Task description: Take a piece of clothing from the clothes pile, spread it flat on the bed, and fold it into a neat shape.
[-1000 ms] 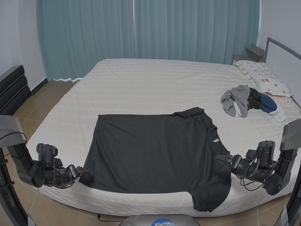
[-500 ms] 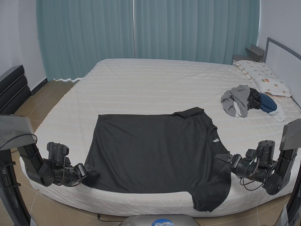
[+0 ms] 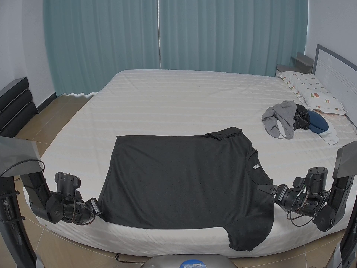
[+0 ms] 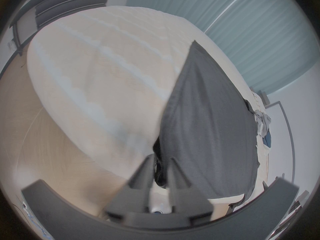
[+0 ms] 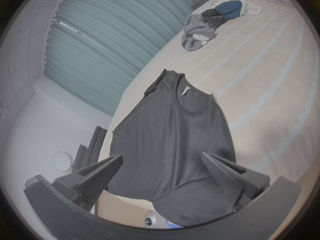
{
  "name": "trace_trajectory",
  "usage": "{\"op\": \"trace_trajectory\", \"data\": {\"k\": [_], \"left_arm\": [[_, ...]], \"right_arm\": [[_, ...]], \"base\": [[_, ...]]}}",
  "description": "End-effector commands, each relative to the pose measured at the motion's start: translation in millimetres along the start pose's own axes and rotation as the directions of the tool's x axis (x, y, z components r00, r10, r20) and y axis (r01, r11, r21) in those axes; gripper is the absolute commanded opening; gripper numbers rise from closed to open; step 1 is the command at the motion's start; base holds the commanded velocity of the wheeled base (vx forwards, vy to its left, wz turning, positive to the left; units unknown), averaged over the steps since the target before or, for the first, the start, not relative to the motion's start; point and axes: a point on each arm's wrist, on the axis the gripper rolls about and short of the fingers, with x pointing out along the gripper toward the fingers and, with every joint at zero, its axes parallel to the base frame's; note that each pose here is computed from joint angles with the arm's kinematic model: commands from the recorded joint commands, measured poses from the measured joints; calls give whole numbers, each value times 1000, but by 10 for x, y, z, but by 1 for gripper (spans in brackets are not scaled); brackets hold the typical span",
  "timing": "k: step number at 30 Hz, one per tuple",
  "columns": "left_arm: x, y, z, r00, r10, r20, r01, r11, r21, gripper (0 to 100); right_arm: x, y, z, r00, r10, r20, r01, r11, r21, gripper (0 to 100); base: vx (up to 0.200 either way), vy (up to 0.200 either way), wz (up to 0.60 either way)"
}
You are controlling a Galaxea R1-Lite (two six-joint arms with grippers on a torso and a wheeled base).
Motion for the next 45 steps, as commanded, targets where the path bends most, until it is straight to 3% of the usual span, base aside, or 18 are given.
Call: {"op": "trace_trajectory", "data": {"k": [1,9,16,29,30,35,45], "left_arm": [[-31,39,-14,1000,7,-2,-7,1000,-10,0],[-105,3,38,999,-20,26,20,1000,-22,0],[-152,15,76,999,-25,45,28,998,-60,0],[-142,21,77,999,-24,43,27,998,-62,0],[-139,24,74,999,-22,40,25,998,-63,0],[-139,23,75,999,-23,41,26,998,-62,0],[-133,27,72,999,-22,39,24,998,-63,0]], "right_arm": [[-8,-23,-10,1000,-11,-6,11,1000,-2,100],[-23,-240,-46,994,-110,-25,107,990,-97,100],[83,-373,-123,984,-173,-49,168,982,-89,100],[284,-514,-124,979,-197,-55,193,978,-77,100],[312,-520,-122,979,-196,-55,191,978,-78,0],[391,-549,-106,980,-193,-47,189,979,-79,0],[556,-477,156,991,-121,66,125,990,-62,0]], "base": [[0,0,0],[0,0,0],[0,0,0],[0,0,0],[0,0,0],[0,0,0],[0,0,0]]}}
